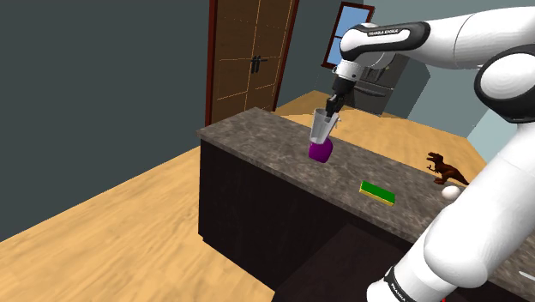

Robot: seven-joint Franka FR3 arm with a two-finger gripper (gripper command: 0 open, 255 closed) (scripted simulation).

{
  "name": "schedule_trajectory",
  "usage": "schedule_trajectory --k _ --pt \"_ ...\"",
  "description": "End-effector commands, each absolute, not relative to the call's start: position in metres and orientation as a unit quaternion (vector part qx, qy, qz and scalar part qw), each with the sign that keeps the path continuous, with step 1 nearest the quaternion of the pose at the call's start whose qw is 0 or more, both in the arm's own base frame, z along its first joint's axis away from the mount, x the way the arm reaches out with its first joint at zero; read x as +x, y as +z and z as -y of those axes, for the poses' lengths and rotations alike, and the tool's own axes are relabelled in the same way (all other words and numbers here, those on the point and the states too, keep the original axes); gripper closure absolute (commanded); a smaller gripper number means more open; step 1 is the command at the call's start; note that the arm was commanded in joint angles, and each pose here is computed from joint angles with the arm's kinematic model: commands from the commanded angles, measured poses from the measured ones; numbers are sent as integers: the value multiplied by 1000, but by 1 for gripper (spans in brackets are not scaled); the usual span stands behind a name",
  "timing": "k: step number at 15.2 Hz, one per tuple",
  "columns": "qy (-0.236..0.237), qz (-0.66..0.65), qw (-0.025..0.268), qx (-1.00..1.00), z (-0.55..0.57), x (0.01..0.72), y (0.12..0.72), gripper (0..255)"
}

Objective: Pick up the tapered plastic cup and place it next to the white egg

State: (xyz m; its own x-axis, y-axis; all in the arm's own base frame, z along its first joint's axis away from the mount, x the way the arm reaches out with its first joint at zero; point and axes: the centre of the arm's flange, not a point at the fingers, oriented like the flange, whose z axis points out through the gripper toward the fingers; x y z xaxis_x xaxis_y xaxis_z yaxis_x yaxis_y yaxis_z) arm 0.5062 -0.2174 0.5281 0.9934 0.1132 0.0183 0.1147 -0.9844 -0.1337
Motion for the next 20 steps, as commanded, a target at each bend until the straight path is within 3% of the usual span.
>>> schedule_trajectory --k 1,6,20 --pt "-5 57 67 -996 218 506 539 255" --pt "-5 57 67 -996 218 506 560 255" --pt "-5 57 67 -996 323 354 561 255"
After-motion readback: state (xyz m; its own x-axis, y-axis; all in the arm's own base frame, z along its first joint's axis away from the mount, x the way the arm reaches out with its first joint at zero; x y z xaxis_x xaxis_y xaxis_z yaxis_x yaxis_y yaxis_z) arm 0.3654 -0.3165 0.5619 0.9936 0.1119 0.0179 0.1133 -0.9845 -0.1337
